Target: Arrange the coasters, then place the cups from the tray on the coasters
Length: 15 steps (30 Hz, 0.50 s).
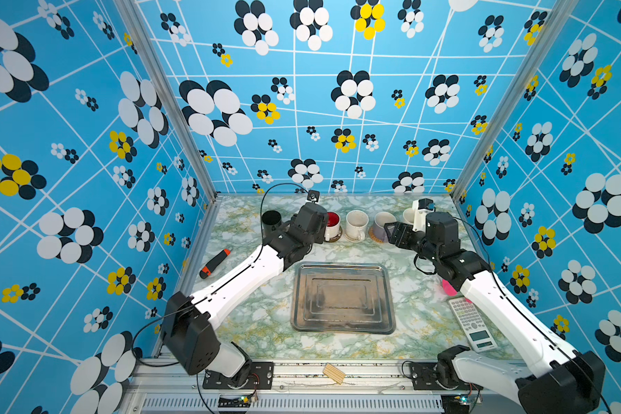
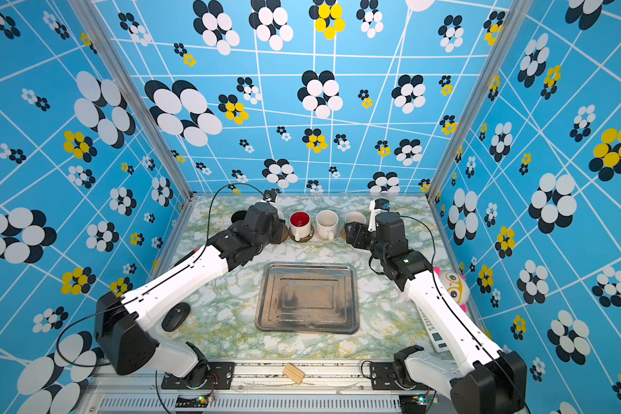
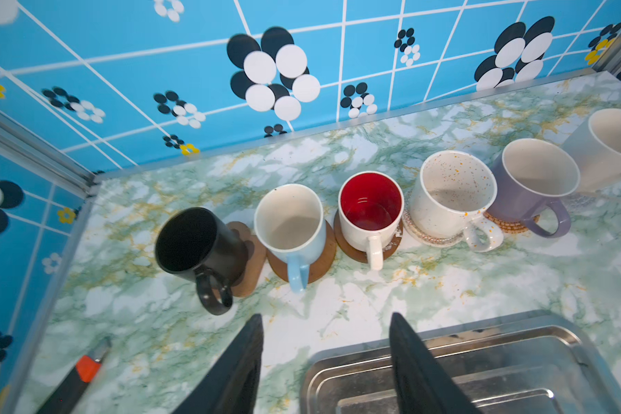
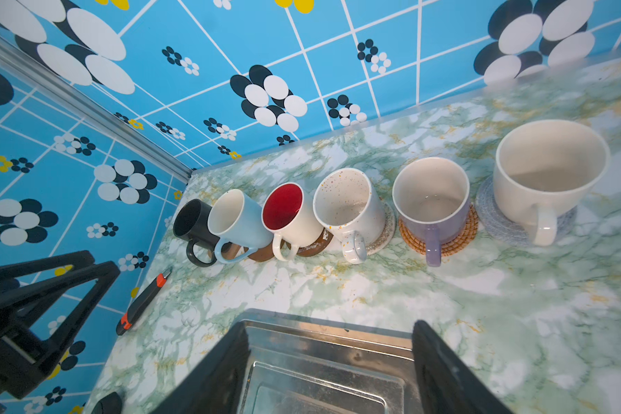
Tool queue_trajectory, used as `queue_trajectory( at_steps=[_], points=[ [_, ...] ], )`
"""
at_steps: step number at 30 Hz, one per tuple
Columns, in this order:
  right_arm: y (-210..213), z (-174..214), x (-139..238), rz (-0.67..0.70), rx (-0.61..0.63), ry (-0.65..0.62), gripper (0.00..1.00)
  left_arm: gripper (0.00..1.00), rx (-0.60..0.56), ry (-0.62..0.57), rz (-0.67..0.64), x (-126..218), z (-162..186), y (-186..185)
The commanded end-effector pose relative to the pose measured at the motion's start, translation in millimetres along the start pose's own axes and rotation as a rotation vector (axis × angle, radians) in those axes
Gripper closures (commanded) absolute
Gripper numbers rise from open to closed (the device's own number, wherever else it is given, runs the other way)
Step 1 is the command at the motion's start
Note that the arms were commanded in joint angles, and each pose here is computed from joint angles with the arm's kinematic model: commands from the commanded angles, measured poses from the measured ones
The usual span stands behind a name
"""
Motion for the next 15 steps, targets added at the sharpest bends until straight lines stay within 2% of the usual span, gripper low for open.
queue_trajectory(
  at_steps=[1,5,9,15],
  points=[
    [-11,8,13,0.056,0.098,0.021,0.22,0.32,-0.020,-0.106,-0.019,24,-9,19],
    [-26,12,31,0.143,0.156,-0.015,0.03,0.13,-0.021,-0.161,-0.045,46,9,48],
    [-42,21,47,0.226,0.226,-0.048,0.01,0.00,0.020,-0.222,-0.066,70,25,79],
    [-74,37,52,0.396,0.298,-0.109,0.01,0.01,0.106,-0.238,-0.040,87,62,122]
  ],
)
Point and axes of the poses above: each gripper's point midway between its finger pads, its own x axis back along the fingers, its own y axis along the line the jaws close on, z = x × y, the point moved 2 cm from there along x, back along the fingers, and after that the axes turned 9 degrees about x, right-handed, at the moved point
